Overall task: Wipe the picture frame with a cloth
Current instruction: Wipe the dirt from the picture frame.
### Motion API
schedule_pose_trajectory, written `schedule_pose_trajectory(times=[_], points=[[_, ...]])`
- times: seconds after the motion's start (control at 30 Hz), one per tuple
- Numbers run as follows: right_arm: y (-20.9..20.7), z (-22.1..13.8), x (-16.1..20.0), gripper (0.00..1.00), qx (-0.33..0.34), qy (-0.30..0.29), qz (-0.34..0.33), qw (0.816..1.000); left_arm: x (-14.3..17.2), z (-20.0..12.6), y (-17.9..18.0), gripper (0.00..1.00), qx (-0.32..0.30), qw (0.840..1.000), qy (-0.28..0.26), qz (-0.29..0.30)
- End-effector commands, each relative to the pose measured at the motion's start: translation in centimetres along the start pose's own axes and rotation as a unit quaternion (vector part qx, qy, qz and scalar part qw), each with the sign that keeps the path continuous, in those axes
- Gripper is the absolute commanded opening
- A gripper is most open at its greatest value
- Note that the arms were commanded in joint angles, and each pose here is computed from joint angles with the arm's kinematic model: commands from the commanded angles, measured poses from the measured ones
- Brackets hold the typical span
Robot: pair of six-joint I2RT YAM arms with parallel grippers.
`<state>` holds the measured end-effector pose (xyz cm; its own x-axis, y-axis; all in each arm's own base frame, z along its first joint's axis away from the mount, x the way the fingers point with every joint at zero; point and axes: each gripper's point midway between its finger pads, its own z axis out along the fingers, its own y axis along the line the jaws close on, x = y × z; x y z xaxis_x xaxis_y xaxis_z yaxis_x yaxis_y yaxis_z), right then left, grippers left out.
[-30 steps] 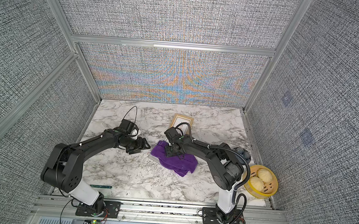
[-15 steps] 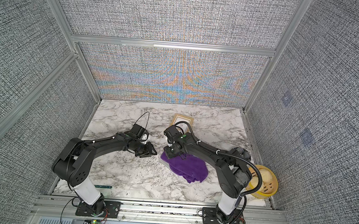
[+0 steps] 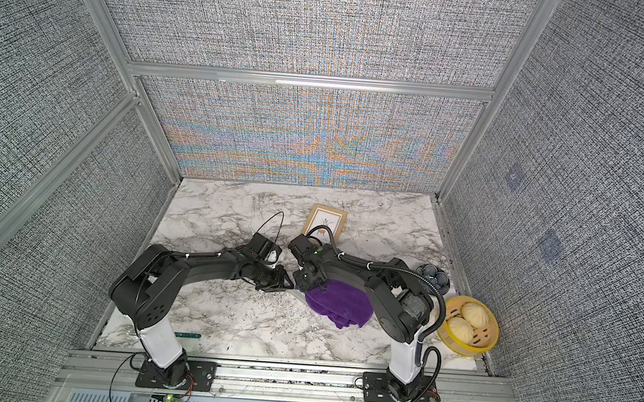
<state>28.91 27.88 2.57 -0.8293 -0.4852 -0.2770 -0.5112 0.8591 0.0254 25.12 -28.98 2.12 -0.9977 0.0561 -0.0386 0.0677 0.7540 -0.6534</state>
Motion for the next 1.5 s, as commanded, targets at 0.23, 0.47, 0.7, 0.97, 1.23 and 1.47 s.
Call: schedule_pose_trajectory(times=[0.23,0.47,0.7,0.97,1.23,1.47], points=[[-4.6,1.6,2.6,0.18,0.077,0.033,0.032,0.996,1.5,0.5,4.6,0.25,-0.101,0.994,0.016,-0.029],[-8.3,1.6,0.9,0.17,0.096,0.006,0.064,0.993,3.1,0.6,6.5,0.25,-0.128,0.99,0.033,-0.044],[-0.7,1.8,3.1,0.12,-0.045,0.018,-0.033,0.998,2.6,0.8,6.2,0.25,-0.123,0.991,0.03,-0.043],[-1.3,2.1,2.6,0.07,-0.061,0.005,0.006,0.998,2.9,0.8,6.5,0.24,-0.128,0.99,0.034,-0.047],[-9.8,2.9,-1.9,0.06,0.009,-0.036,0.119,0.992,3.8,1.1,7.5,0.24,-0.141,0.987,0.048,-0.053],[-6.8,1.6,-0.1,0.05,-0.057,-0.027,0.1,0.993,3.8,1.1,7.7,0.24,-0.146,0.987,0.05,-0.053]])
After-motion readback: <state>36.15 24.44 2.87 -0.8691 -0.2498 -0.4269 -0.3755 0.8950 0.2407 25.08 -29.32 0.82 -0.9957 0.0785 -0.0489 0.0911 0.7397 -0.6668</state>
